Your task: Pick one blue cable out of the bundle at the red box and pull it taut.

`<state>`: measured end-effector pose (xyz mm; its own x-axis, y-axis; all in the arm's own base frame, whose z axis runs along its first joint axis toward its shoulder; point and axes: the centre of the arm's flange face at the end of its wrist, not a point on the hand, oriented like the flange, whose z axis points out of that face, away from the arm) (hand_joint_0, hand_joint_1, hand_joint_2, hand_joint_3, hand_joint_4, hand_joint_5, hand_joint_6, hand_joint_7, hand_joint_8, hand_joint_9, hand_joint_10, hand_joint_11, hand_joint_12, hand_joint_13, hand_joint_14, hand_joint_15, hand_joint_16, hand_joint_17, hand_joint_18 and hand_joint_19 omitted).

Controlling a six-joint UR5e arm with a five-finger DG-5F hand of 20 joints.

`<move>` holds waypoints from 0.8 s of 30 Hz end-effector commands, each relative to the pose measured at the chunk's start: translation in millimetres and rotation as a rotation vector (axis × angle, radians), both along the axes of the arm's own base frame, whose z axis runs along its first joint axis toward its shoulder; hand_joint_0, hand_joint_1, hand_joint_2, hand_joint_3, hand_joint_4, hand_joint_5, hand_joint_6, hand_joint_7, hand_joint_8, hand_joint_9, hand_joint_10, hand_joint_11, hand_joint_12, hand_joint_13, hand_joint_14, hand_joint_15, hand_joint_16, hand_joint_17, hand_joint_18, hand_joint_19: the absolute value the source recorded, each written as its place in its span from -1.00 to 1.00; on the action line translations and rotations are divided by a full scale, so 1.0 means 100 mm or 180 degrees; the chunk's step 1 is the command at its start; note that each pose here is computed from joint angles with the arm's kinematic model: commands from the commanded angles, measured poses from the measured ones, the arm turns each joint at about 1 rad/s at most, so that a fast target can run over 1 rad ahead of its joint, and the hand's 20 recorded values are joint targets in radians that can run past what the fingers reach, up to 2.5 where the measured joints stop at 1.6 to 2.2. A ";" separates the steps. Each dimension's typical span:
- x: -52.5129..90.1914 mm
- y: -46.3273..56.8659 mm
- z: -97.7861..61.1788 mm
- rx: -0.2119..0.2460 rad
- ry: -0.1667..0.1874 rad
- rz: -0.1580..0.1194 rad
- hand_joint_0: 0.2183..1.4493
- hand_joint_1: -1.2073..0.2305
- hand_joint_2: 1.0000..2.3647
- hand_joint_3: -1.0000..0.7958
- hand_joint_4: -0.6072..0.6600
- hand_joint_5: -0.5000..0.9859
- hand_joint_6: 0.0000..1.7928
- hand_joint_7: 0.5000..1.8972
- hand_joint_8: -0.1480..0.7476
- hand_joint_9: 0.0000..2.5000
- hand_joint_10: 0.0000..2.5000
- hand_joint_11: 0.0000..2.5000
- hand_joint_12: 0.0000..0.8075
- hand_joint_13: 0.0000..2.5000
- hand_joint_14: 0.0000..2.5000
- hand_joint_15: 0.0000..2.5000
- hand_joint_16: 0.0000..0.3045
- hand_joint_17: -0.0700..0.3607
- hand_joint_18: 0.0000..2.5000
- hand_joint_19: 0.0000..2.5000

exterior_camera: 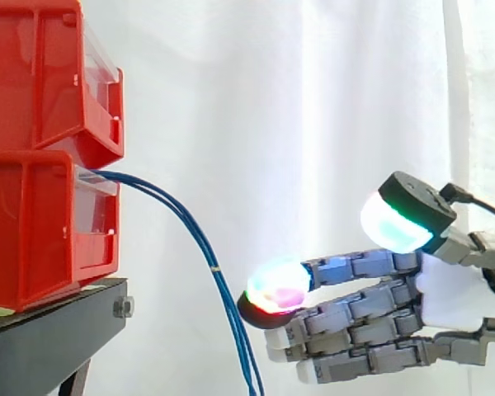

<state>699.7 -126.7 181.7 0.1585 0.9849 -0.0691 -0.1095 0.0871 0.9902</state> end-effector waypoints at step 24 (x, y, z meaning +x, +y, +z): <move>0.32 0.36 -0.26 0.0025 -0.0271 0.0071 -0.56 -0.32 -1.00 -0.44 0.50 -0.57 -0.44 -0.72 0.06 -0.62 -1.00 -0.95 -0.09 -0.87 -1.00 -0.96 -0.65 -0.12 -1.00 -1.00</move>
